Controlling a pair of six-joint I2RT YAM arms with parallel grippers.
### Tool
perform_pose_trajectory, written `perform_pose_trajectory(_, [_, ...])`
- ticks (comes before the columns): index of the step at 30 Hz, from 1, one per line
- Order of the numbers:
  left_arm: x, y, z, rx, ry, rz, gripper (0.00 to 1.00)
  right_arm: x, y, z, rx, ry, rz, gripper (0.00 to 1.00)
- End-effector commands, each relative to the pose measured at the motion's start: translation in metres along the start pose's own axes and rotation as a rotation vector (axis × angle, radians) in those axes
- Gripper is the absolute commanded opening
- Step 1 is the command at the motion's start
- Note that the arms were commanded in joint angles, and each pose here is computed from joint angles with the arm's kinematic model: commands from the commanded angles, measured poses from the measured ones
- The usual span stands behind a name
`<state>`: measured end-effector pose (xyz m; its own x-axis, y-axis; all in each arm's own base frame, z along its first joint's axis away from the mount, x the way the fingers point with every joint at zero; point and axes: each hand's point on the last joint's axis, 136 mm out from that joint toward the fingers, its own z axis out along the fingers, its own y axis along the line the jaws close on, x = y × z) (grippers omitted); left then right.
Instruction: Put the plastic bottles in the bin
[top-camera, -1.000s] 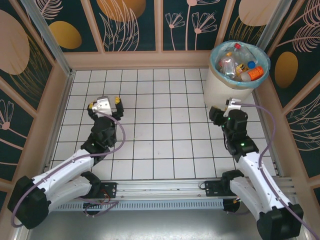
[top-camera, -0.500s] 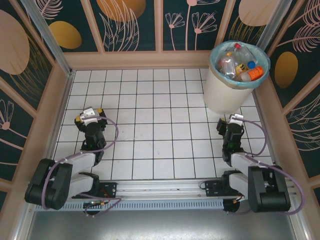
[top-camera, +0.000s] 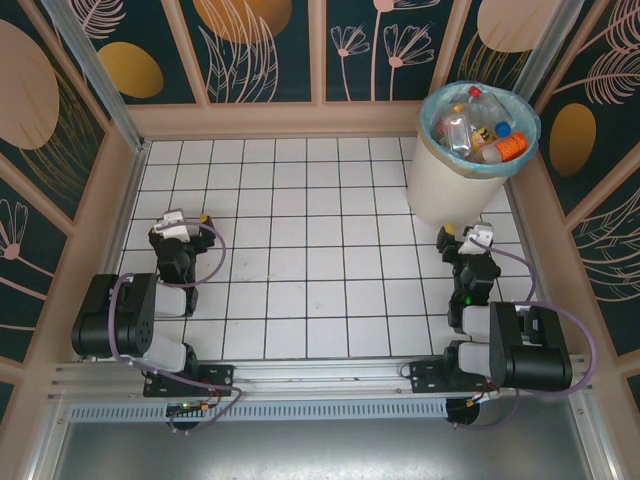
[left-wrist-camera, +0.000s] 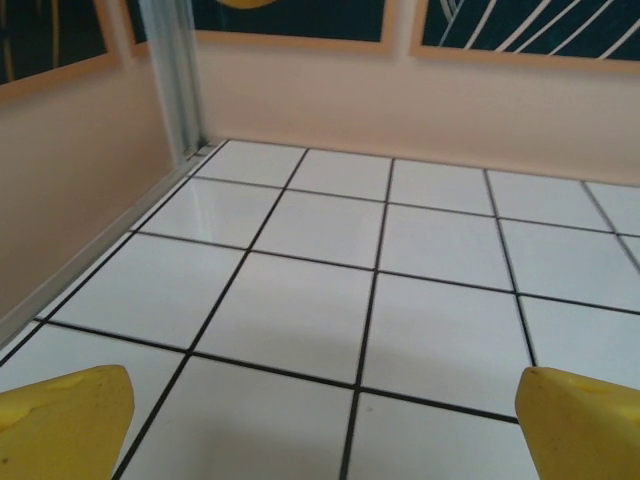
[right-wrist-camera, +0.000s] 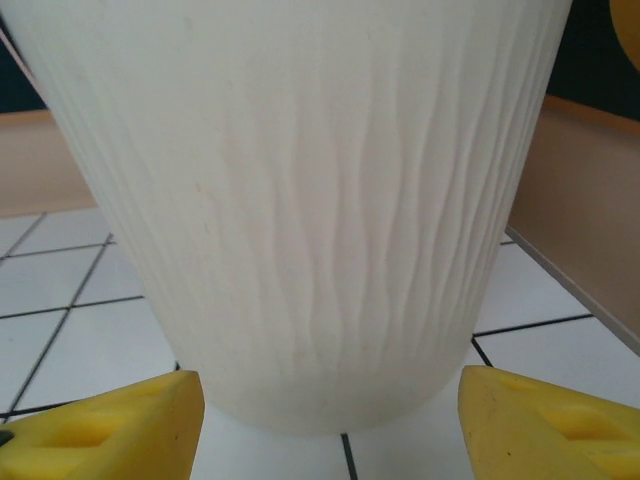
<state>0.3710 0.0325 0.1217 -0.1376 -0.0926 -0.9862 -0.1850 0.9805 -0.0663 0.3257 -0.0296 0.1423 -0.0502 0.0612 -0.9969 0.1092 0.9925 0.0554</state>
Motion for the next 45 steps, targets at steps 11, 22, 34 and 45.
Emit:
perform_pose_trajectory(11, [-0.015, -0.01, -0.001, 0.061, -0.065, -0.023, 0.99, -0.006, 0.015, 0.007, -0.14, -0.103, 0.108, 0.77])
perform_pose_trajectory(22, [-0.014, -0.013, 0.0, 0.077, -0.059, -0.013, 0.99, -0.004, -0.005, 0.01, -0.013, -0.098, 0.154, 0.99])
perform_pose_trajectory(34, [-0.013, -0.018, 0.001, 0.103, -0.051, 0.0, 0.99, -0.004, -0.004, 0.011, -0.014, -0.098, 0.151, 0.99])
perform_pose_trajectory(45, [-0.013, -0.018, 0.002, 0.103, -0.051, -0.001, 0.99, -0.004, -0.004, 0.011, -0.014, -0.096, 0.15, 0.99])
